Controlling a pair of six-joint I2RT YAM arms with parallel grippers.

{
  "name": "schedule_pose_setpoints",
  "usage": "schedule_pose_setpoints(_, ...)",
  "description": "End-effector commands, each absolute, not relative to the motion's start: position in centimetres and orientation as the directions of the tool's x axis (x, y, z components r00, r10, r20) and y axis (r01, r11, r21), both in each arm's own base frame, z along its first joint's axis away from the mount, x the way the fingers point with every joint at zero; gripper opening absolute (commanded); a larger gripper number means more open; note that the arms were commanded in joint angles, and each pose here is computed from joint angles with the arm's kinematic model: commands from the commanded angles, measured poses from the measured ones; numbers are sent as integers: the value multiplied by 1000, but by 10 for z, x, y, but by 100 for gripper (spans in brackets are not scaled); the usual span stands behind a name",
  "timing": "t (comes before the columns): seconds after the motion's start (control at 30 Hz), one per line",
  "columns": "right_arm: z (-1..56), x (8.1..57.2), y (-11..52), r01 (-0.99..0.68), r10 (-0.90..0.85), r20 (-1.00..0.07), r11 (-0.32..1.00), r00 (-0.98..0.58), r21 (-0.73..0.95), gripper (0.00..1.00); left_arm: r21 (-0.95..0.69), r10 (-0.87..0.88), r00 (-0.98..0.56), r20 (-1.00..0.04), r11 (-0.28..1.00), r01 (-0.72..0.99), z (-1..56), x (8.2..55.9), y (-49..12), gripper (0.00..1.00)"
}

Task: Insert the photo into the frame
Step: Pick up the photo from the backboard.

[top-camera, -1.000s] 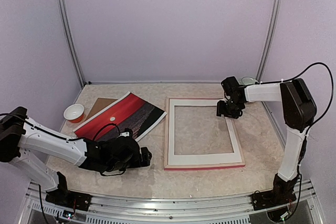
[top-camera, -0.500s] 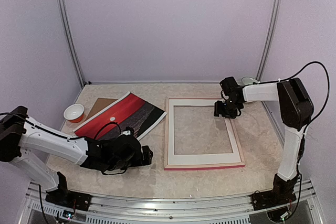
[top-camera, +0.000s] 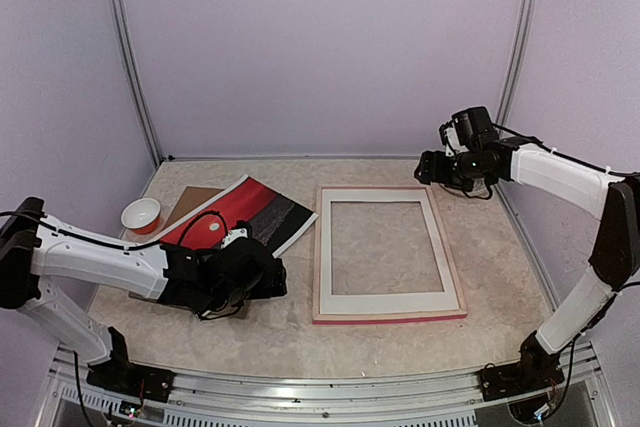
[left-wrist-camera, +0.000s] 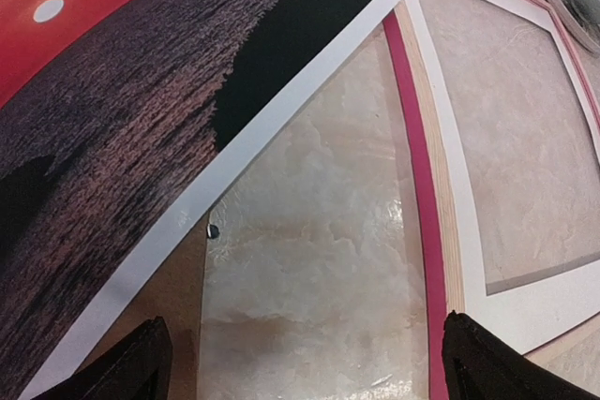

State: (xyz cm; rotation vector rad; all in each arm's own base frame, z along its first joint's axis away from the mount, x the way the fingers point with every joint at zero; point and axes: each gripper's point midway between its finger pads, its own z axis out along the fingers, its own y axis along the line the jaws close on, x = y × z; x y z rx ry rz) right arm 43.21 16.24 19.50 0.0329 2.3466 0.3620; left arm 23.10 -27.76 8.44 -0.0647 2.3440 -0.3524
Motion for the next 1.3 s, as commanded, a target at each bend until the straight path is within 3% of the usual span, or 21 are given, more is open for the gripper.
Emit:
schedule_pose_setpoints(0.0,191,404,186,-162,107,-651,927,-751,340,83,-186,-132,-682,-719,983,5,99,247,-248,99)
schedule_pose_setpoints(0.5,182,351,346,-354,-15,-588,810,-809,467,85,-306,-283,-652,-703,949,-81,104,253,-186,99)
schedule_pose_setpoints(0.8,150,355,426,-319,1,-530,798,-848,511,85,-327,-318,-662,-678,938,-116,83,242,-168,99)
schedule_pose_setpoints(1.13,101,368,468,-157,142,-394,757,-908,634,85,-344,-352,-662,-662,927,-150,65,232,-153,99)
schedule_pose_setpoints(1.27,89,374,487,-134,166,-386,756,-908,641,84,-343,-366,-659,-657,924,-171,58,229,-146,99)
